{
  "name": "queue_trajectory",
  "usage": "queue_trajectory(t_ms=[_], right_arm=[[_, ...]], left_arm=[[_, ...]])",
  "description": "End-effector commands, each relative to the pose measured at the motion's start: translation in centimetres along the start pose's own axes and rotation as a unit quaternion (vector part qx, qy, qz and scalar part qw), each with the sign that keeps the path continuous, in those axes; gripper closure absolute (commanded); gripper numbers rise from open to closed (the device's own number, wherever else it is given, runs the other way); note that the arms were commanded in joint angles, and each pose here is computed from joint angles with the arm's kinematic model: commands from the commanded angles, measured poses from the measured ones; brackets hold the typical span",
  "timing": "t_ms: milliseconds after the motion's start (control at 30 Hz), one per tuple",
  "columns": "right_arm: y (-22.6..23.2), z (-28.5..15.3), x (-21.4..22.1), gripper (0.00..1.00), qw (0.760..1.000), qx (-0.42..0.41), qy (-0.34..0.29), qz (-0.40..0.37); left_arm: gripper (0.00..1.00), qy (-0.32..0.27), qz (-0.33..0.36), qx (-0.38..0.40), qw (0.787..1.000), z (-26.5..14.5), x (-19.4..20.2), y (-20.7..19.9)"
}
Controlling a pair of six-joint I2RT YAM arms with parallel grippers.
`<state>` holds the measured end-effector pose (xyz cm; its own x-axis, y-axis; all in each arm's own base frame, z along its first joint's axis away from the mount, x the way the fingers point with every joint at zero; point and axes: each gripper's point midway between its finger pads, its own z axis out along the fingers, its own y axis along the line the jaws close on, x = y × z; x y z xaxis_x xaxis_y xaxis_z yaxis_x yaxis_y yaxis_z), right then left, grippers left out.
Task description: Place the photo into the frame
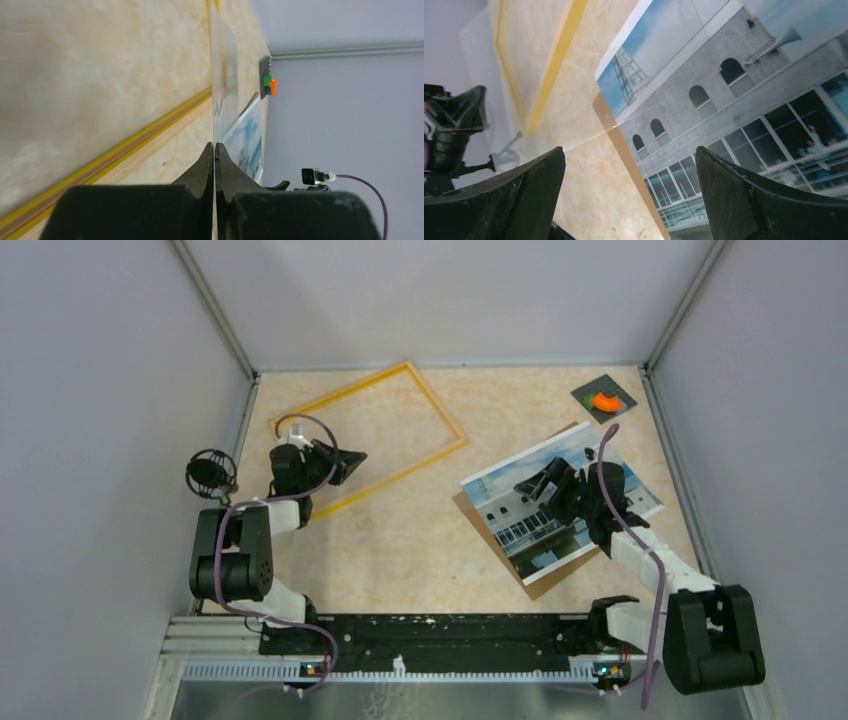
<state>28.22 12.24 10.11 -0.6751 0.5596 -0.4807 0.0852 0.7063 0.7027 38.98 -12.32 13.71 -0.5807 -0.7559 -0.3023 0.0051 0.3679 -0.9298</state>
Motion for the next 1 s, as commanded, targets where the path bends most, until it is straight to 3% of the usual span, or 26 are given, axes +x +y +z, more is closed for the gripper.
queue_trajectory(t_ms=[0,200,567,967], right_arm=[[4.5,2.0,-0.6,0.01,0.99,-0.116,0.006,0.074],[6.8,5.2,2.3,0.03,0.978,-0.137,0.032,0.154],[4.9,6.8,4.6,0.1,0.959,-0.13,-0.001,0.25],[6.3,10.1,2.8,0.36,0.942,-0.193,-0.042,0.272]], left_arm=[[1.0,0.004,-0.027,-0.054,0.998,-2.3,-0.5,2.8],[1.0,-0.002,-0.039,-0.055,0.998,-3.4,-1.2,3.2],[1.0,0.009,-0.058,-0.046,0.997,-3.9,-1.1,3.2],[1.0,0.019,-0.067,-0.051,0.996,-4.5,-1.2,3.9]])
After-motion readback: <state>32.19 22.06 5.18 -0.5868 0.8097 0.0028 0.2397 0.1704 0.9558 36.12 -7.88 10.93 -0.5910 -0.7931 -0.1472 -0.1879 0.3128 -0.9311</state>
